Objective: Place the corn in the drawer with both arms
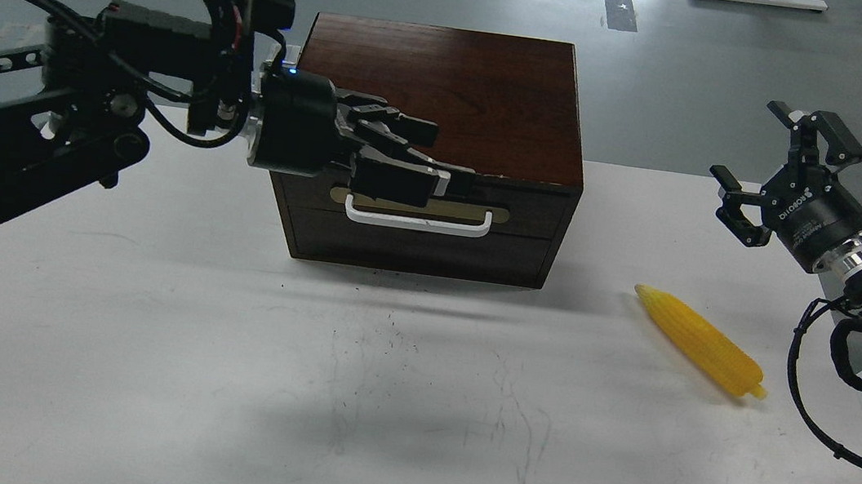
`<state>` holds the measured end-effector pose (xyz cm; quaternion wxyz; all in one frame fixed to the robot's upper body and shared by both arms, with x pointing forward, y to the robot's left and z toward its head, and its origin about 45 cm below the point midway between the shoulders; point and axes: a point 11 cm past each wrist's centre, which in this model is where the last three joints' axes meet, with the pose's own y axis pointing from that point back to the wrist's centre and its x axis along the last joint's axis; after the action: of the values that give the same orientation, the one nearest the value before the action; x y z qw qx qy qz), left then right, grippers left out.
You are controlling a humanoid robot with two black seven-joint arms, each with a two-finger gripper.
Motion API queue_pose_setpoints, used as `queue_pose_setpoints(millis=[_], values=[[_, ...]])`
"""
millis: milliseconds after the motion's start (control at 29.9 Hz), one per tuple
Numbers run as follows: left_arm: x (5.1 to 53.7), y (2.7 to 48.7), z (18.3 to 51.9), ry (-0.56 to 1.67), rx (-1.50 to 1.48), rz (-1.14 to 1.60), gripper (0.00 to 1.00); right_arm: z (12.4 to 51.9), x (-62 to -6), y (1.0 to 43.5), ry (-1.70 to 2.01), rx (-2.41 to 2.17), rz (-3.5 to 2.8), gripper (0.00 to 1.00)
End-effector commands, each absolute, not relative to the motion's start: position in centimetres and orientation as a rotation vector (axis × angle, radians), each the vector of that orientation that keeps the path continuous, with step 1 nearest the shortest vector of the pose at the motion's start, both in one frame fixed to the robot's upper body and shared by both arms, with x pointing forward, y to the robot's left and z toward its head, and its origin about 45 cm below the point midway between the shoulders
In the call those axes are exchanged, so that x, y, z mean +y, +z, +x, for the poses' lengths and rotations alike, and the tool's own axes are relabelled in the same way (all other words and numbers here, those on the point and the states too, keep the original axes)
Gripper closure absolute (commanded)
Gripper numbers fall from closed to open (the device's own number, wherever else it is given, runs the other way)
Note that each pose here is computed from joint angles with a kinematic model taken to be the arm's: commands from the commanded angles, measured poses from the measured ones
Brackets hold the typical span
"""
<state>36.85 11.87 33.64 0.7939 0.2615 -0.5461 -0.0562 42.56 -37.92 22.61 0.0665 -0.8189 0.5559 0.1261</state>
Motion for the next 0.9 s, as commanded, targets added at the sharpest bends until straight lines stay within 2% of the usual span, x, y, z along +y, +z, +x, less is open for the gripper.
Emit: queue_pose_setpoints(millis=[0, 368, 870], values=[[9.9, 32.1, 37.1, -0.239, -1.274, 0.656, 0.01, 42.5, -38.2, 22.8, 0.374, 1.683, -2.468, 0.0], [9.6, 28.1, 37.8, -0.404, -1.385, 0.833, 0.01, 42.5, -38.5, 22.8, 0.371, 1.689, -2.465, 0.0], [11.2, 26.4, 38.4, -0.413, -1.357, 0.896, 0.01, 42.5, -38.5, 22.9, 0.37, 1.689, -2.463, 0.0]])
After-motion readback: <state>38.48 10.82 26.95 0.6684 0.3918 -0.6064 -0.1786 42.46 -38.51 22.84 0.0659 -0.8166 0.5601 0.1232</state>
